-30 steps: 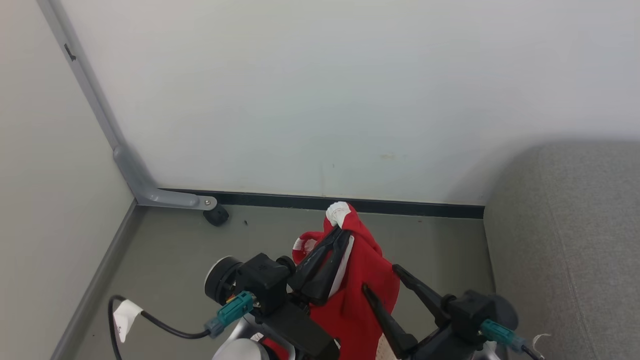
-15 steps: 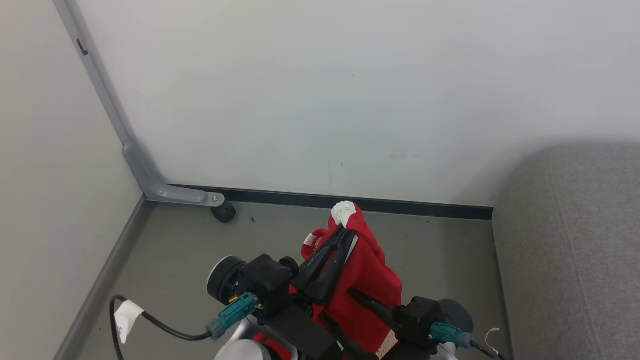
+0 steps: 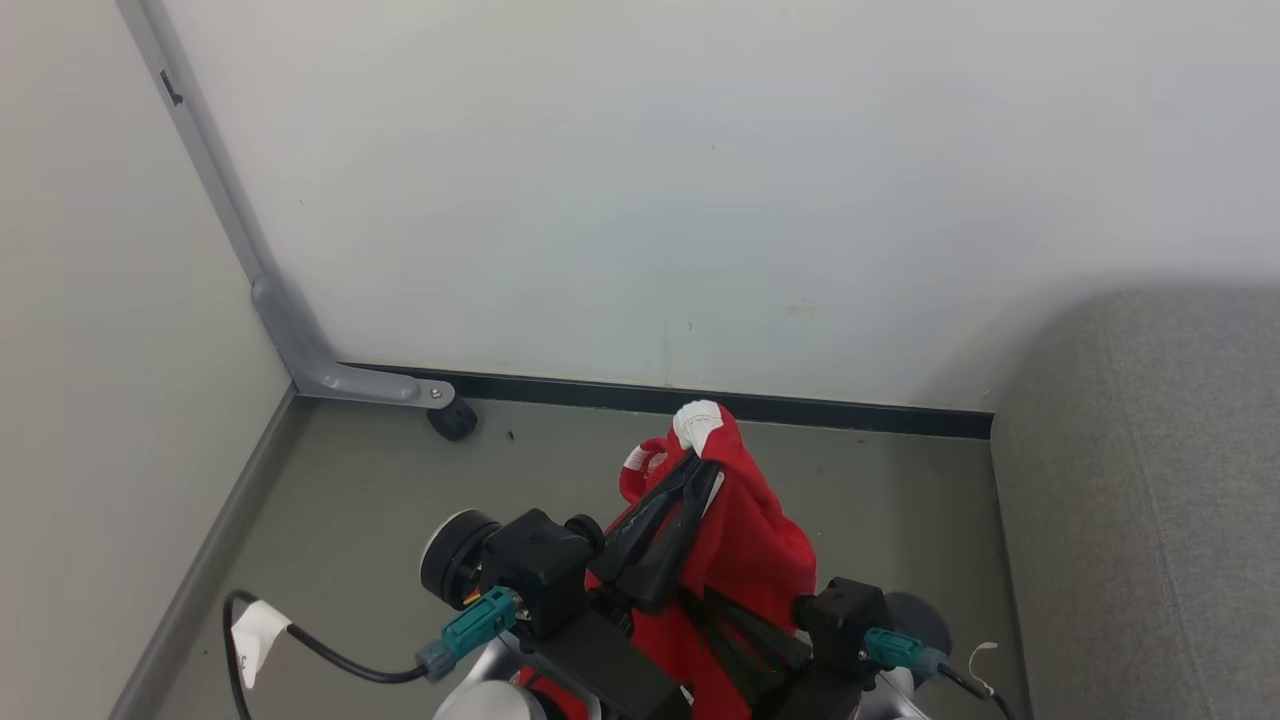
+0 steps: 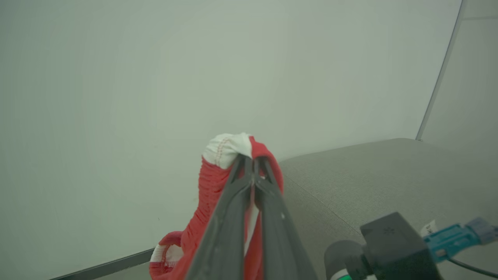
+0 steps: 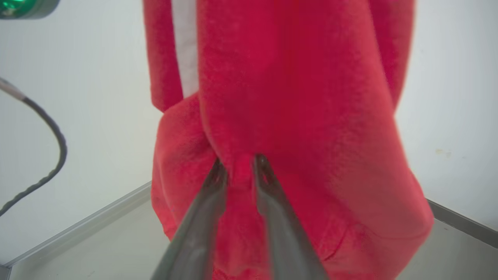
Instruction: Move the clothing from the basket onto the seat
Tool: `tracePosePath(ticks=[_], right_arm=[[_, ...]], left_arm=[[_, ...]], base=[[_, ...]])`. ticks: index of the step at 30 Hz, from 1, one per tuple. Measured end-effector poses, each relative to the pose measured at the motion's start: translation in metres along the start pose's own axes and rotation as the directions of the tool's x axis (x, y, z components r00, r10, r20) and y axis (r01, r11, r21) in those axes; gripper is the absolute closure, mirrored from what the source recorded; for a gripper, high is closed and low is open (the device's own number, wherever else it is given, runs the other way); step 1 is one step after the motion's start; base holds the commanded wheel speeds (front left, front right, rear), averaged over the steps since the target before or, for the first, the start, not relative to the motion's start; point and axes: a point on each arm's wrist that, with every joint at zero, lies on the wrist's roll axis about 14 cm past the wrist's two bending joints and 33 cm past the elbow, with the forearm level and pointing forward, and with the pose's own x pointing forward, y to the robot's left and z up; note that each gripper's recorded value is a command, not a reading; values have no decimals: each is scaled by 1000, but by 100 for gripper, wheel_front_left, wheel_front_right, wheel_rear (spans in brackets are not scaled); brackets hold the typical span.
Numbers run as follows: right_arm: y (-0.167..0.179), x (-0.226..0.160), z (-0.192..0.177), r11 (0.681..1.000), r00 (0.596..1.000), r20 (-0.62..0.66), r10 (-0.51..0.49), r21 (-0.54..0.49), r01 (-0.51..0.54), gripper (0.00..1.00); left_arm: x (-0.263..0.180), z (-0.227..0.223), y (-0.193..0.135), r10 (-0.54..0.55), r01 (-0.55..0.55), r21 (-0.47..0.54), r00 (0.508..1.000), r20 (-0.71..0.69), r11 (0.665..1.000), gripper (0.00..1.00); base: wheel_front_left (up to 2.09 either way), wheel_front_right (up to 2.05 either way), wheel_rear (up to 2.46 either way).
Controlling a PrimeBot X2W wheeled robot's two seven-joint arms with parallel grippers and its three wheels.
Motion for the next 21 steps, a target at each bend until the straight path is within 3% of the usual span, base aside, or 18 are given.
tracePosePath(ticks=[15, 16, 17, 18, 19, 21], right_arm=[[-11, 2, 4, 999, 999, 45, -29, 21, 28, 100], [-12, 2, 6, 999, 998, 51, -33, 19, 32, 100], [-14, 3, 9, 999, 997, 62, -37, 17, 36, 100], [-16, 3, 13, 999, 996, 73, -42, 15, 41, 100], [-18, 3, 16, 999, 996, 82, -46, 12, 45, 100], [-24, 3, 22, 998, 993, 102, -59, 10, 58, 100]], left_arm=[[-1, -2, 1, 1, -1, 3, 1000, -11, 1000, 100], [-1, -2, 1, 1, -1, 3, 1000, -13, 1000, 91], [-1, -3, 1, 0, 0, 3, 1000, -18, 1000, 62], [-1, -4, 2, 0, 0, 4, 1000, -22, 1000, 41], [-2, -4, 3, 2, -2, 7, 1000, -26, 1000, 0], [-3, -6, 4, 3, -3, 12, 999, -33, 1000, 0]], base=[[0, 0, 0], [0, 0, 0], [0, 0, 0], [0, 0, 0], [0, 0, 0], [0, 0, 0]])
